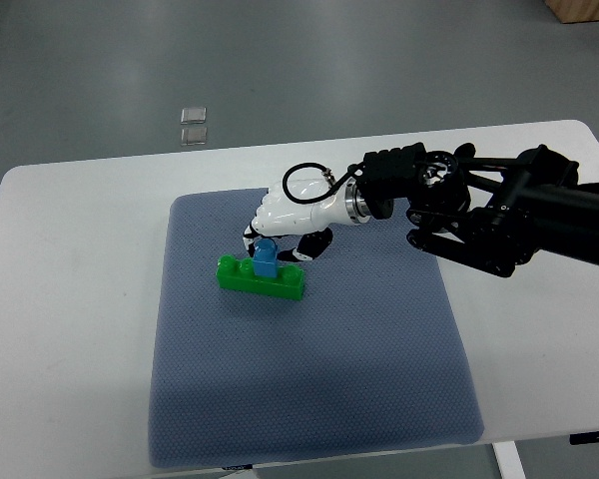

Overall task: Stack blue block on green block with right hand
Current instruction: 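Press the blue block down onto the green block's studs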

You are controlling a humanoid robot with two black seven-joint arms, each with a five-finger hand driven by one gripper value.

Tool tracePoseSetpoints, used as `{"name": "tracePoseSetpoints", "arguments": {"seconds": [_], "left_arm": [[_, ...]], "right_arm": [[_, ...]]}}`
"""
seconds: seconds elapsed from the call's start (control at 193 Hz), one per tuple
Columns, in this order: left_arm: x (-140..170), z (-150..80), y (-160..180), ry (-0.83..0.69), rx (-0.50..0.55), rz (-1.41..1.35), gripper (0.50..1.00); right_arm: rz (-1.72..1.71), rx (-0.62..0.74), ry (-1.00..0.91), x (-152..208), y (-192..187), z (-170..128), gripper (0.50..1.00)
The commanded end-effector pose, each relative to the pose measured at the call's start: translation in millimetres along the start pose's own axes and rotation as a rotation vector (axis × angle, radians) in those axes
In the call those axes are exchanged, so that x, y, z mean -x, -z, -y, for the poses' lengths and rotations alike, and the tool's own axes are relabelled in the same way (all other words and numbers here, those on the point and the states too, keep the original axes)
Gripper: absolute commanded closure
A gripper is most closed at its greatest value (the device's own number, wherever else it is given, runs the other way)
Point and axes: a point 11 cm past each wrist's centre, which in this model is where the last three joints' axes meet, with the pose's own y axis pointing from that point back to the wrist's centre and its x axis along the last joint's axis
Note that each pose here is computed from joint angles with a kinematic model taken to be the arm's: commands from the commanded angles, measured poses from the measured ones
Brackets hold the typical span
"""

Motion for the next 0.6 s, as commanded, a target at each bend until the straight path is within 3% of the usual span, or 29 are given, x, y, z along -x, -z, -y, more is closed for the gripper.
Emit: {"name": "tracePoseSetpoints", "arguments": {"seconds": [0.0, 0.595], "left_arm": [[-0.3, 0.0, 0.6, -0.001, -0.001, 0.000, 0.500], [0.2, 0.0, -0.4, 0.001, 0.001, -0.001, 0.500]], "right_arm": [[0.000, 0.000, -0.001, -0.2, 0.0, 0.3, 1.000], [0.002, 0.003, -0.001, 4.4, -0.6, 0.7, 1.000]]}}
